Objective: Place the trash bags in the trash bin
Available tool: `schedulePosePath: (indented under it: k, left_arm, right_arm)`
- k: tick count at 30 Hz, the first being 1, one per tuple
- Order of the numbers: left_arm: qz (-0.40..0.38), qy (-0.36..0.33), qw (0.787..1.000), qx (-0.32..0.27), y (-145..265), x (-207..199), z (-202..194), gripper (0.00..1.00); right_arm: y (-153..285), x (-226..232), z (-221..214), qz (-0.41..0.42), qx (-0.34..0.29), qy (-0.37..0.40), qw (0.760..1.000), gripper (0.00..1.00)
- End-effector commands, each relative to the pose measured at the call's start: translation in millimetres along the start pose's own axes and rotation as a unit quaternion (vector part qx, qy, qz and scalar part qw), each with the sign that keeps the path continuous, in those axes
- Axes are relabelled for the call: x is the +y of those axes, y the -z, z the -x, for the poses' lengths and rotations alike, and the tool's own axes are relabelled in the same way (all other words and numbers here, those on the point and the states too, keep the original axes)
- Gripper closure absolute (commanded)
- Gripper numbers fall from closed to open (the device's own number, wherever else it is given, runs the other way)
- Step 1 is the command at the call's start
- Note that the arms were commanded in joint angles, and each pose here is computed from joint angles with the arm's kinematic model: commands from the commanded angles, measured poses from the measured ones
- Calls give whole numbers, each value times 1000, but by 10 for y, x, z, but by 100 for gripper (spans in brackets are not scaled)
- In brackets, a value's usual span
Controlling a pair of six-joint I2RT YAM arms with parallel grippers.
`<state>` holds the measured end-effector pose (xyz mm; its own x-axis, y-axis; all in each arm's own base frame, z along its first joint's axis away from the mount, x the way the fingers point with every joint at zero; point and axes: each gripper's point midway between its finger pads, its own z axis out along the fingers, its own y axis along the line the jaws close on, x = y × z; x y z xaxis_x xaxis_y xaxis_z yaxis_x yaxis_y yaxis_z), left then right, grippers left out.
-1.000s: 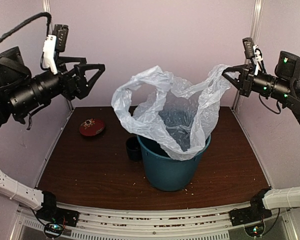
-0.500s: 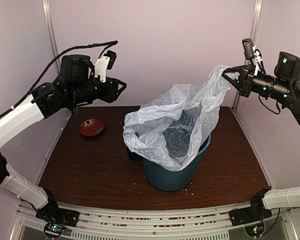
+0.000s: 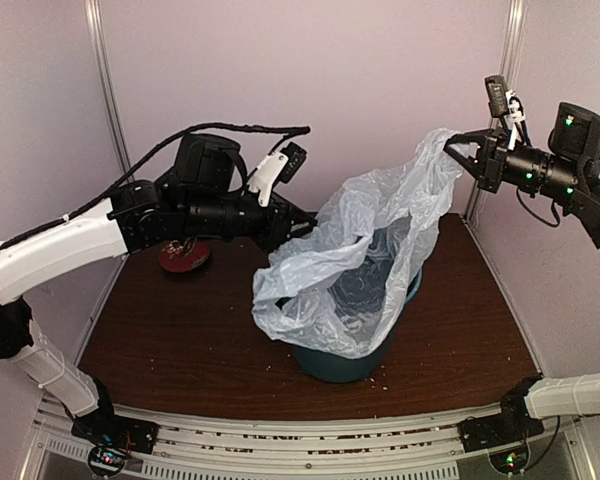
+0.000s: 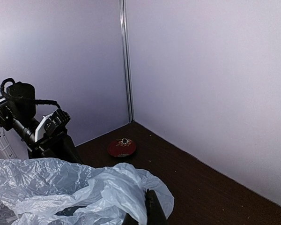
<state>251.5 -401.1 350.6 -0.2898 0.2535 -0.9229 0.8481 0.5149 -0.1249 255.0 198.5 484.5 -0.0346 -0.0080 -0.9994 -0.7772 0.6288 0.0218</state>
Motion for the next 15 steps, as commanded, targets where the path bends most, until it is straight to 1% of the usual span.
schedulePosePath:
  k: [1,10,15]
  left_arm:
    - [-33,-10,999,-13,-29,-282,65,69]
    - [-80,-5,996,34,-229,-607,-187,70]
    - [-100,-9,994,47,-403,-751,-240,71]
  right_arm:
    - [12,5,90,5,-15,-1,1000,100]
    - [11,-5,110,7,-18,-7,1000,100]
    - [1,-20,106,10,-19,-12,1000,100]
